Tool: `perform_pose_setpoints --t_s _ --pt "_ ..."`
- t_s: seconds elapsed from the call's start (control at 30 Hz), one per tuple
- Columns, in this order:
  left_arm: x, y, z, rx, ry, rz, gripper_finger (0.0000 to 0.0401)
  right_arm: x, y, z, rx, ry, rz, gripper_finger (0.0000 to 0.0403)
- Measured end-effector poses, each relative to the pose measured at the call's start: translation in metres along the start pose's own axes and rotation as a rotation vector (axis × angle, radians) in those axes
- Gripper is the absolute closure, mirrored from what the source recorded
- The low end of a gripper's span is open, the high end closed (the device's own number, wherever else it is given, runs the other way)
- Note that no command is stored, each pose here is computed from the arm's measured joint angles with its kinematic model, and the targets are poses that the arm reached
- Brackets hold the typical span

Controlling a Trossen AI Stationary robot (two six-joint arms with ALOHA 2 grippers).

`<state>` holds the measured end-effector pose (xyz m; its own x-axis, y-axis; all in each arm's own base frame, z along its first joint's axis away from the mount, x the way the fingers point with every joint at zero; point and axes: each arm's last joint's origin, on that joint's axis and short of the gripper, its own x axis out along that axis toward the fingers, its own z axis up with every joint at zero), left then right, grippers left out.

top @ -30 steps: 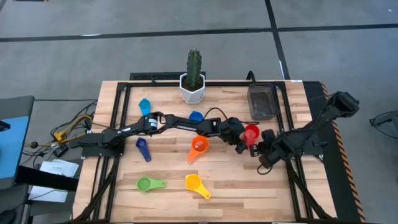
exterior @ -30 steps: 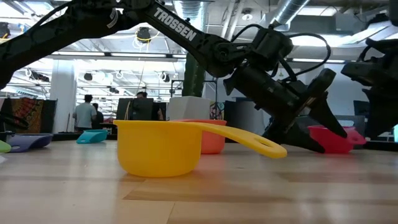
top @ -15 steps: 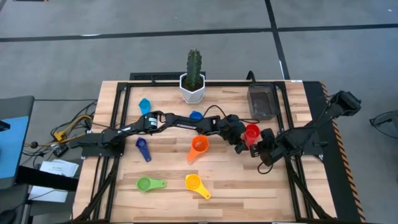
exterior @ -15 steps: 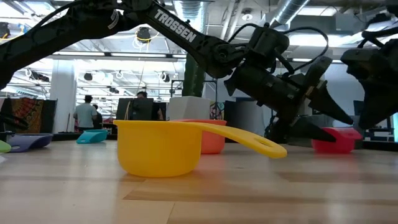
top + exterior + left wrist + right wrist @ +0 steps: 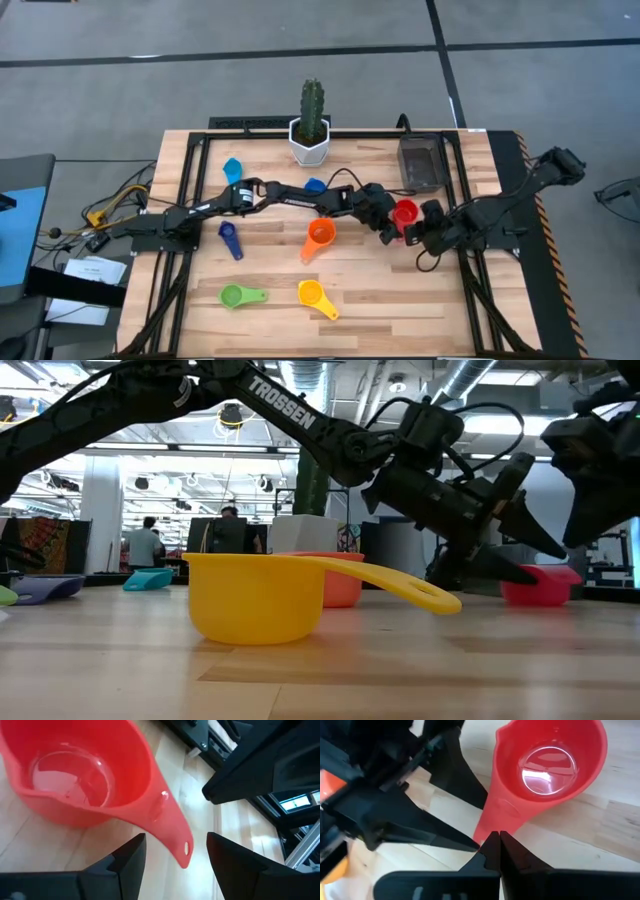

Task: Nest measuring cups in basket
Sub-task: Stack the red measuring cup on top of the orange measuring cup

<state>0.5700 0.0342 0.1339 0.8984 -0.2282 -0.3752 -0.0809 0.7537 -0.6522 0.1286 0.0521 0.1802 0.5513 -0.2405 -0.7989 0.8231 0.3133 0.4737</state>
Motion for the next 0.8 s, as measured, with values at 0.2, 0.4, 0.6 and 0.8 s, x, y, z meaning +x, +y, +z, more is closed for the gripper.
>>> perform_pose_setpoints --t_s 0.2,0.4,0.6,0.8 --pt "0.000 -0.001 0.002 -0.006 -0.033 0.009 0.0227 -0.003 -0.001 0.003 0.019 -0.006 0.022 0.0391" --pt "0.000 0.001 0.003 -0.007 -0.048 0.030 0.0295 -0.004 0.000 0.003 0.026 -0.006 0.029 0.0391" --pt "-0.003 0.008 0.007 -0.017 -0.062 0.061 0.0376 -0.004 0.001 0.003 0.039 -0.005 0.036 0.0390" --pt "-0.006 0.017 0.011 -0.062 -0.051 0.074 0.0386 -0.003 -0.004 0.004 0.064 -0.012 -0.013 0.0391"
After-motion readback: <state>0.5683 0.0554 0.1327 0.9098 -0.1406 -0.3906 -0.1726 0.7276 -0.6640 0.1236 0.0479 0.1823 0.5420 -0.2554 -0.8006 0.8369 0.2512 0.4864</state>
